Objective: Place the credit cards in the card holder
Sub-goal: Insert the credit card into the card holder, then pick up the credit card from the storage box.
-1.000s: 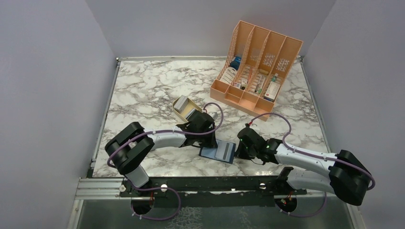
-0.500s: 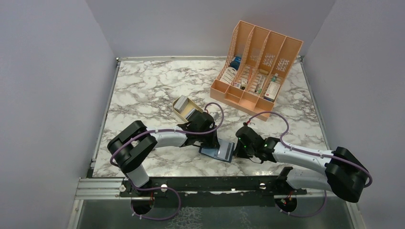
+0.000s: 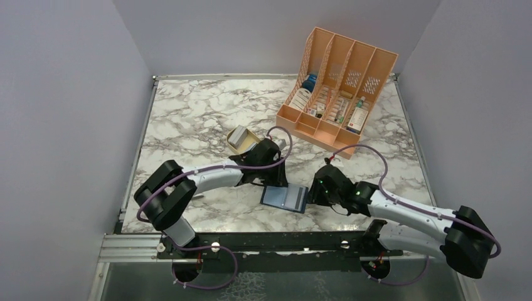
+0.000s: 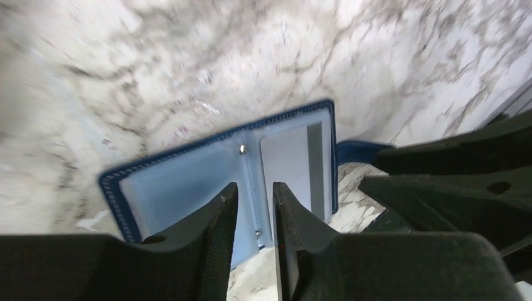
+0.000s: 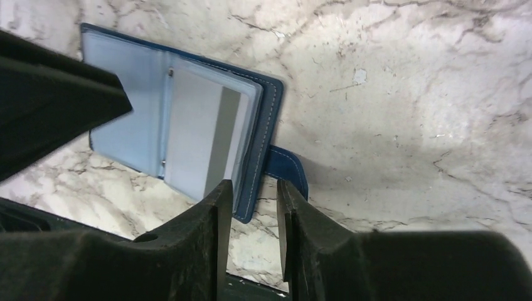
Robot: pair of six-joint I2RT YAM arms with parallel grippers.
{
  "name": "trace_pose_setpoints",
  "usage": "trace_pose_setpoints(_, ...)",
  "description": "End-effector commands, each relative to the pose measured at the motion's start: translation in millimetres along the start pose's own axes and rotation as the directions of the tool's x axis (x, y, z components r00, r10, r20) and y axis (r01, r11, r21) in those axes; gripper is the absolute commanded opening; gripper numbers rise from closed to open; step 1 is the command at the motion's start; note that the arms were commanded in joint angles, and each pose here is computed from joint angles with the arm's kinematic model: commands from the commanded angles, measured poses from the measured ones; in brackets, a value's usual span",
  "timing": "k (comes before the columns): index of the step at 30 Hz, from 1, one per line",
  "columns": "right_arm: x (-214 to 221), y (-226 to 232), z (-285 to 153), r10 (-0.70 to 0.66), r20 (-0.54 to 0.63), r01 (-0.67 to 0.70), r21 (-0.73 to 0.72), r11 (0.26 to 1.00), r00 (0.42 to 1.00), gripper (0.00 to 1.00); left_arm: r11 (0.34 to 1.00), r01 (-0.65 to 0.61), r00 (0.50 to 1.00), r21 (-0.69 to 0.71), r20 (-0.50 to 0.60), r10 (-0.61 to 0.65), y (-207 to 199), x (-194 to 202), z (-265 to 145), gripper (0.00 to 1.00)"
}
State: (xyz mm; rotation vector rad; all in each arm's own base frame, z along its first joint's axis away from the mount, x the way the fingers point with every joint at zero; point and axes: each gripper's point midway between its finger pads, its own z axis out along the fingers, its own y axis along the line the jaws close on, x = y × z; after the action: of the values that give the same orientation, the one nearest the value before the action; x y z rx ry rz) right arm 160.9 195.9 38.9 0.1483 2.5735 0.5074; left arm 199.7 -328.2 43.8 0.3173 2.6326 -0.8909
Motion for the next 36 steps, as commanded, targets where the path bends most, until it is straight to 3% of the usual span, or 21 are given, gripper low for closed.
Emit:
trace_pose_setpoints(1,-21.8,8.5,-15.5,-0.015,0.085,0.018,-0.029,0.999,0.996,0.36,0.993,-0.075,0.990,-0.091,0.114,0.086,12.1,-50.4,-31.0,0.31)
trace_pose_setpoints(5,-27.7,15.4,-23.2,-0.029,0.109,0.036,-0.068,0.997,0.994,0.42,0.977,-0.128,0.973,-0.172,0.167,0.157,37.3,-95.8,-57.4,0.33)
trace_pose_setpoints(12,-38.3,21.0,-35.4,-0.039,0.167,0.059,-0.115,0.992,0.985,0.44,0.886,-0.213,0.927,-0.412,0.201,0.316,83.7,-165.8,-102.3,0.41)
trace_pose_setpoints(18,-42.5,21.7,-38.6,-0.036,0.189,0.060,-0.121,0.991,0.981,0.44,0.746,-0.280,0.885,-0.605,0.139,0.445,118.1,-205.8,-115.1,0.49)
trace_pose_setpoints(25,-43.1,22.7,-38.1,-0.043,0.188,0.066,-0.119,0.991,0.981,0.44,0.660,-0.325,0.877,-0.677,0.046,0.479,140.0,-215.3,-106.6,0.50)
trace_pose_setpoints(31,-40.8,21.7,-37.2,-0.041,0.181,0.063,-0.120,0.991,0.983,0.44,0.662,-0.354,0.893,-0.661,-0.028,0.449,155.2,-197.6,-84.4,0.51)
trace_pose_setpoints(36,-41.0,21.8,-38.9,-0.029,0.184,0.053,-0.127,0.990,0.982,0.44,0.604,-0.353,0.897,-0.714,-0.077,0.435,174.3,-194.1,-81.2,0.51)
